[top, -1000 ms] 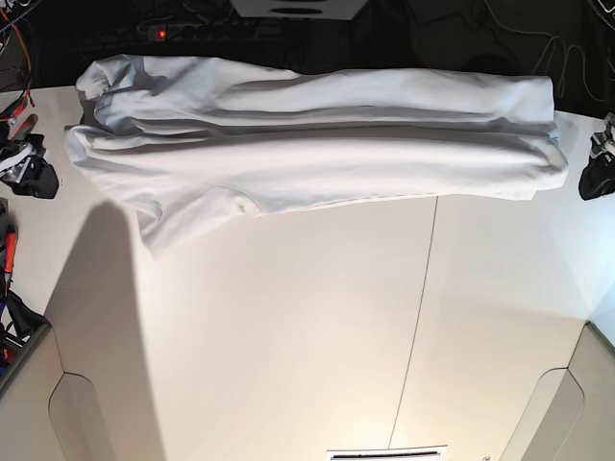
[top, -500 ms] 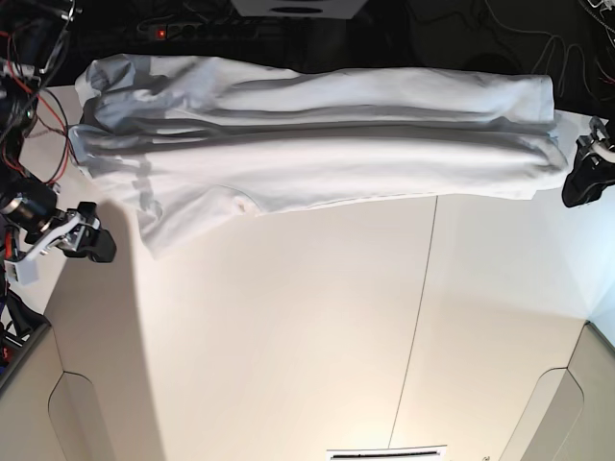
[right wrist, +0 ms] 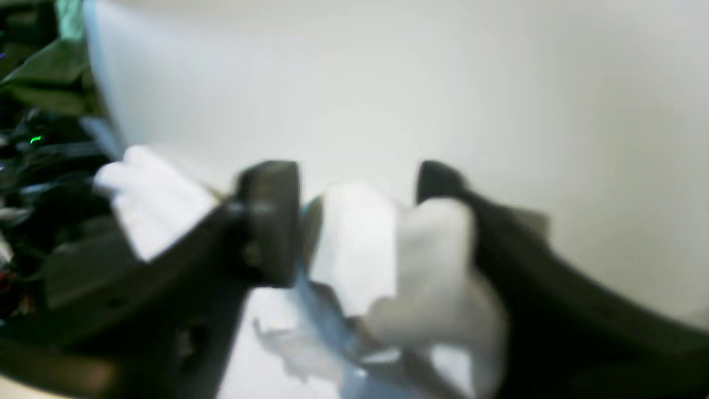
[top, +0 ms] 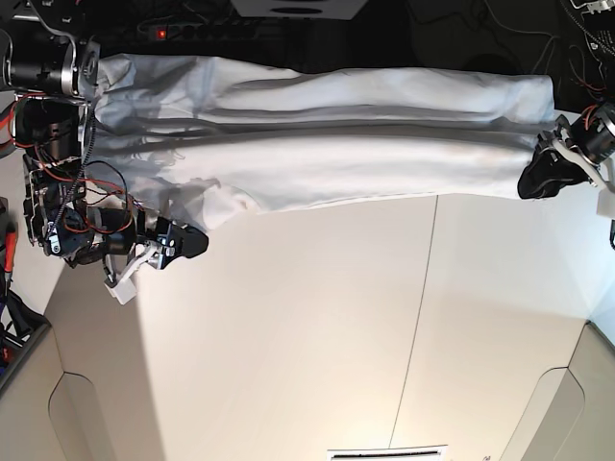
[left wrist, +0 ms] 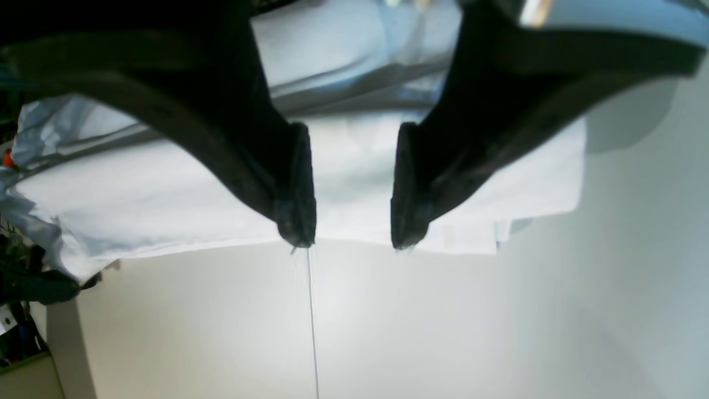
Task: Layout the t-shirt on the table in an organized manner, then fold the t-shirt properly
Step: 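Grasp the folded strip at both ends with both grippers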
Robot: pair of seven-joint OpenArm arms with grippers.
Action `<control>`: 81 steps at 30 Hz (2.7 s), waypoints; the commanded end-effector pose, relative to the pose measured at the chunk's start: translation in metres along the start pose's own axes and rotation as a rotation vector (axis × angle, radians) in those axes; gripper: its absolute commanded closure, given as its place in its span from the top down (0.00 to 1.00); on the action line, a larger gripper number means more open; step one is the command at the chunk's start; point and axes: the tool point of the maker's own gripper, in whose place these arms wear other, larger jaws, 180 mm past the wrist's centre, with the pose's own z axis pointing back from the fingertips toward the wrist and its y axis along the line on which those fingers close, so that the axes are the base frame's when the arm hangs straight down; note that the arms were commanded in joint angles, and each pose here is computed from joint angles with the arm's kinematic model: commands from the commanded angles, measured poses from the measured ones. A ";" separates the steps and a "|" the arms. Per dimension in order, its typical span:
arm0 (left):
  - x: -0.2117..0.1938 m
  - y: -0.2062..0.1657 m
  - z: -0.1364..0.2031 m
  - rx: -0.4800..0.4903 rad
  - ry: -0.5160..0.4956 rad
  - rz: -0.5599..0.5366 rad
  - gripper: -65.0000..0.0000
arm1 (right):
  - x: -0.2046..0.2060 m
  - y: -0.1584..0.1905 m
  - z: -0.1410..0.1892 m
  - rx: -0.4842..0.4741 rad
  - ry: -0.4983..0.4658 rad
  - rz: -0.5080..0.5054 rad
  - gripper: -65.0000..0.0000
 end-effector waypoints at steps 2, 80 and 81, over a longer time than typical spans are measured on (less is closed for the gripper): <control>0.016 -0.003 0.004 -0.018 -0.048 -0.022 0.40 | 0.024 0.018 0.005 0.059 -0.065 0.020 0.09; -0.052 -0.083 -0.036 -0.271 0.204 -0.050 0.29 | -0.143 0.130 0.074 0.256 -0.059 0.305 0.21; -0.046 -0.077 -0.034 -0.255 0.185 -0.046 0.29 | -0.139 0.138 0.078 0.265 -0.077 0.337 0.17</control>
